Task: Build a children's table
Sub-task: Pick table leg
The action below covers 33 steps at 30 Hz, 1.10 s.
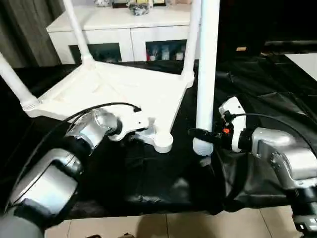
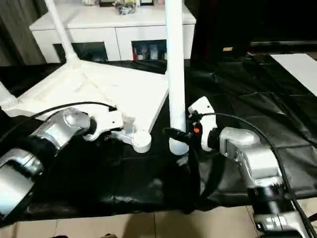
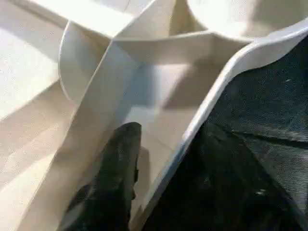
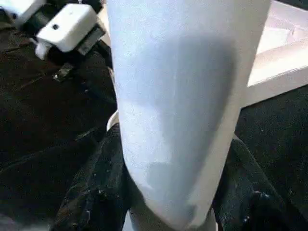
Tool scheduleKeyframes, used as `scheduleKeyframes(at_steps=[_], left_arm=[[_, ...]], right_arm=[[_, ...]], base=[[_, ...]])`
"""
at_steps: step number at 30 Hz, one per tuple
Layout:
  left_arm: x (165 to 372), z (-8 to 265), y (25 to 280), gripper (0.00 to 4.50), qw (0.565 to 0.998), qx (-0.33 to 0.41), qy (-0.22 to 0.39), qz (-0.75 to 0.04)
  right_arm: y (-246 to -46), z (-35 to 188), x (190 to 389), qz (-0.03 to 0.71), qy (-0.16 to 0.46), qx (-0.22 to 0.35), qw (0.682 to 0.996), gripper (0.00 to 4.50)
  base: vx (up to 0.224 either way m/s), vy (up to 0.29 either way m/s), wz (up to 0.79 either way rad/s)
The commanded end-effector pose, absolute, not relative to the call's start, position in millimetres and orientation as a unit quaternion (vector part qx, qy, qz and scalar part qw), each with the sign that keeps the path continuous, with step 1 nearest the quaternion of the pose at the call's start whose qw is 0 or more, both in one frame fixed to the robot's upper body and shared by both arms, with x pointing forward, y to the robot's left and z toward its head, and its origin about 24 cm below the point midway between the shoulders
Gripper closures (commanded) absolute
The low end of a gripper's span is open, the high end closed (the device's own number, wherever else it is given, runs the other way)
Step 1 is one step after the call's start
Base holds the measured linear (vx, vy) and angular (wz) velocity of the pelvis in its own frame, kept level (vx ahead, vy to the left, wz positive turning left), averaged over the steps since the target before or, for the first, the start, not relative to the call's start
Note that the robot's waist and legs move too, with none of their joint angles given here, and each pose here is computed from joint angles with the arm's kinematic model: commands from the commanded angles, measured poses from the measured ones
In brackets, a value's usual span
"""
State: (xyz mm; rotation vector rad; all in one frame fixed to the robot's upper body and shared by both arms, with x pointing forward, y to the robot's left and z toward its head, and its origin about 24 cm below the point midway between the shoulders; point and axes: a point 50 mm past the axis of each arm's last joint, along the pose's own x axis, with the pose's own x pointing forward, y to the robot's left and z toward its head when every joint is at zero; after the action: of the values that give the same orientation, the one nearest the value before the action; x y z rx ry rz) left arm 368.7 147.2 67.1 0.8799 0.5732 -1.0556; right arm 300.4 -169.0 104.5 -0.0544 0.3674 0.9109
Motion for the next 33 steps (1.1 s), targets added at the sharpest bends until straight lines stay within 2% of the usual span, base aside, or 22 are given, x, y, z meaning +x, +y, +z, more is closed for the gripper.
scheduleKeyframes(at_steps=[1, 6, 7, 9, 11, 13, 22, 24, 26, 30, 33], left_arm=[[371.6, 68.9, 147.9, 2.46, 0.738, 0.403, 0.261, -0.473], [370.4, 61.3, 148.5, 2.78, 0.725, 0.412, 0.277, -0.477], [366.5, 52.7, 150.5, 2.93, 0.708, 0.419, 0.301, -0.483], [365.2, 50.1, 151.0, 2.93, 0.703, 0.42, 0.308, -0.484], [364.3, 47.5, 148.2, 3.19, 0.713, 0.401, 0.314, -0.483], [363.9, 46.5, 145.3, 3.23, 0.717, 0.388, 0.317, -0.484], [350.0, 35.0, 138.9, 3.66, 0.685, 0.313, 0.374, -0.542], [344.5, 29.8, 134.6, 3.81, 0.693, 0.262, 0.382, -0.553], [341.0, 27.4, 131.2, 3.9, 0.716, 0.217, 0.365, -0.555], [336.1, 22.4, 137.0, 4.06, 0.75, 0.206, 0.341, -0.528], [325.8, 13.7, 144.7, 4.1, 0.766, 0.192, 0.349, -0.505]], right_arm=[[-169.2, 111.7, 296.4, 0.439, 0.165, -0.025, 0.883, 2.63], [-170.7, 110.2, 290.1, 0.442, 0.172, -0.027, 0.88, 2.63], [-171.1, 110.1, 287.6, 0.442, 0.174, -0.028, 0.88, 2.63], [-171.1, 110.2, 286.9, 0.442, 0.175, -0.028, 0.88, 2.63], [-171.0, 110.4, 286.6, 0.441, 0.175, -0.028, 0.88, 2.63], [-170.9, 110.5, 286.5, 0.442, 0.176, -0.028, 0.879, 2.63], [-170.5, 111.7, 288.5, 0.443, 0.174, -0.033, 0.879, 2.63], [-170.4, 112.6, 291.1, 0.441, 0.171, -0.033, 0.88, 2.63], [-168.9, 113.1, 294.8, 0.433, 0.164, -0.022, 0.886, 2.63], [-165.7, 113.8, 301.8, 0.408, 0.154, 0.007, 0.9, 2.63], [-162.9, 115.8, 308.0, 0.39, 0.151, 0.042, 0.908, 2.63]], base=[[0.0, 0.0, 0.0], [0.0, 0.0, 0.0], [0.0, 0.0, 0.0], [0.0, 0.0, 0.0], [0.0, 0.0, 0.0], [0.0, 0.0, 0.0], [0.0, 0.0, 0.0], [0.0, 0.0, 0.0], [0.0, 0.0, 0.0], [0.0, 0.0, 0.0], [0.0, 0.0, 0.0]])
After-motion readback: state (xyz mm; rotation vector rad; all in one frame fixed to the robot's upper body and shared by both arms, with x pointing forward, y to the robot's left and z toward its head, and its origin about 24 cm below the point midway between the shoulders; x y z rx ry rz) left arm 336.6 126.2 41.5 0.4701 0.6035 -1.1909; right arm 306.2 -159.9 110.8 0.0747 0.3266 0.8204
